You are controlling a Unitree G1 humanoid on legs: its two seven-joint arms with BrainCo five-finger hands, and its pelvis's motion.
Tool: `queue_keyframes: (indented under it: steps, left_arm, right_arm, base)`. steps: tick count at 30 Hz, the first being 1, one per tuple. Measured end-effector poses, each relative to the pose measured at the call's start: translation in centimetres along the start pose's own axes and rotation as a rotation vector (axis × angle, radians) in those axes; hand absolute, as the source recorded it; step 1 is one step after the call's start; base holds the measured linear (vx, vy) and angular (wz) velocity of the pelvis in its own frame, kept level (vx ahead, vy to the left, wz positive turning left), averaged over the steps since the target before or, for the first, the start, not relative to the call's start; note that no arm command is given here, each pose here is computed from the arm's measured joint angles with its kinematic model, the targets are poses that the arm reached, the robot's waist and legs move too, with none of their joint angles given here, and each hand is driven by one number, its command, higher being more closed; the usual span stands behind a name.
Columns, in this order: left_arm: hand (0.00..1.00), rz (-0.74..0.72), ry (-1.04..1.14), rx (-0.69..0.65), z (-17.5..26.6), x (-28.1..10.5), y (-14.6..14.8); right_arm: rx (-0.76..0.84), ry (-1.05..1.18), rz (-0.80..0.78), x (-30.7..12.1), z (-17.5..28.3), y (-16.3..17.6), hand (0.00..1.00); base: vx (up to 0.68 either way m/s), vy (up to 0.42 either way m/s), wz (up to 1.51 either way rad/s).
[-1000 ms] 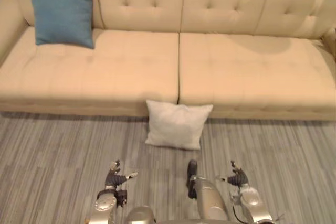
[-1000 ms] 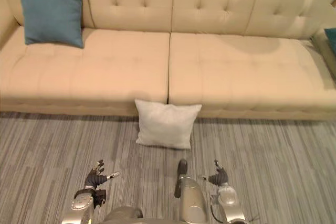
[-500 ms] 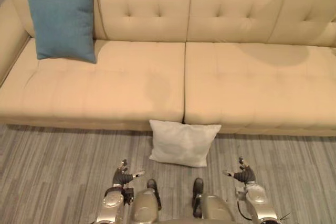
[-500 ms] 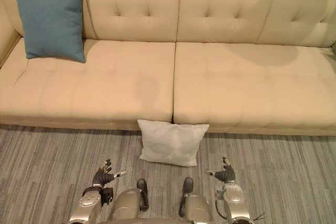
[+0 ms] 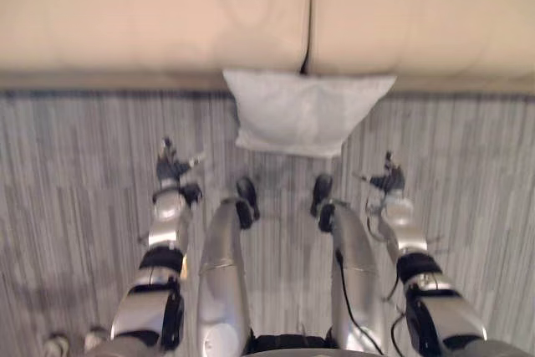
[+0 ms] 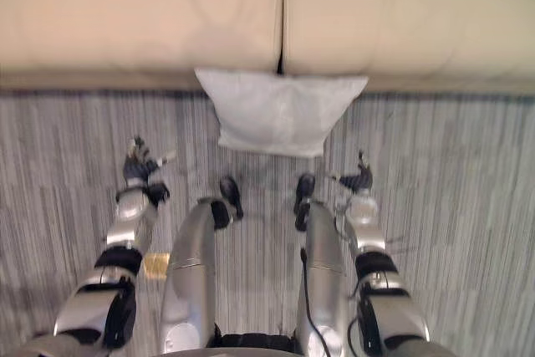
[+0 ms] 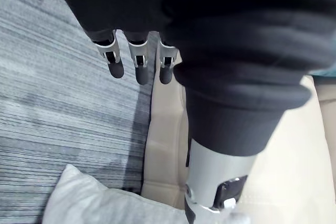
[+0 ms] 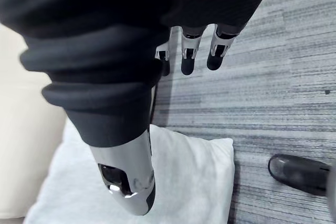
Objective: Pick up cushions and gather them together orderly.
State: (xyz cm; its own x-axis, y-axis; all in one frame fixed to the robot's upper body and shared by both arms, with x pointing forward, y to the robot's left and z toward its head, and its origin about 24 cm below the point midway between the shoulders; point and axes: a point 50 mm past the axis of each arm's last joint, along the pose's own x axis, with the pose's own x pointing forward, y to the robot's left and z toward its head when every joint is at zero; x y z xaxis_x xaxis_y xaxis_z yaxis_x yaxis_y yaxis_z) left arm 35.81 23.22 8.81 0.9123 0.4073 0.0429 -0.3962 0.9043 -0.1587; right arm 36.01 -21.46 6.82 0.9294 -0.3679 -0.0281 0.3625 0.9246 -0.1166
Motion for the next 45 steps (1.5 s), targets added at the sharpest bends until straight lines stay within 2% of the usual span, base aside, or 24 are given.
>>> queue_keyframes:
  steps: [2, 7, 11, 12, 16, 23, 26, 33, 34, 38, 45]
  left_arm:
    - [0.00, -0.033, -0.117, -0.046, 4.3, 1.6, -2.0]
    - [0.00, -0.140, -0.291, -0.112, 11.1, 2.5, -6.7]
    - [0.00, -0.230, -0.385, -0.101, 14.3, 2.0, -9.5]
    - [1.00, -0.256, -0.417, -0.100, 15.3, 1.7, -10.4]
    - [1.00, -0.278, -0.470, -0.122, 17.6, 1.0, -12.2]
    - [1.00, -0.258, -0.528, -0.158, 18.2, -0.2, -11.8]
    - [1.00, -0.242, -0.535, -0.161, 17.2, -0.9, -11.1]
    - [1.00, -0.237, -0.462, -0.164, 10.0, -4.8, -8.2]
    - [1.00, -0.220, -0.378, -0.162, 6.5, -6.5, -7.1]
    - [1.00, -0.165, -0.193, -0.137, 0.6, -9.8, -4.6]
    - [1.00, -0.129, -0.020, -0.061, -4.2, -13.8, -0.5]
  right_arm:
    - [0.074, -0.123, -0.033, 1.9, 5.4, 0.2, 0.00]
    - [0.168, -0.363, -0.038, 3.3, 15.8, 0.9, 0.00]
    - [0.199, -0.456, -0.005, 2.7, 19.9, 2.5, 0.00]
    - [0.202, -0.483, 0.004, 2.4, 21.0, 3.0, 1.00]
    - [0.243, -0.533, -0.006, 1.5, 23.2, 4.2, 1.00]
    - [0.284, -0.595, 0.021, 0.2, 24.3, 5.2, 1.00]
    - [0.274, -0.613, 0.062, -0.9, 22.6, 5.7, 1.00]
    - [0.343, -0.619, 0.142, -6.4, 14.9, 5.7, 1.00]
    - [0.328, -0.570, 0.161, -7.9, 11.6, 5.5, 1.00]
    - [0.294, -0.484, 0.227, -11.2, 6.8, 4.9, 1.00]
    - [0.189, -0.320, 0.346, -13.1, 1.7, 5.1, 1.00]
  base:
    - [-0.08, -0.038, -0.13]
    - [-0.08, -0.025, -0.06]
    - [-0.09, -0.003, 0.04]
    - [-0.07, 0.017, -0.05]
    - [-0.04, 0.030, -0.07]
    - [-0.05, 0.040, 0.01]
    - [-0.05, 0.029, -0.05]
    - [-0.05, -0.038, 0.02]
    - [0.10, -0.038, 0.07]
    - [0.20, -0.008, 0.09]
    - [0.23, 0.025, 0.01]
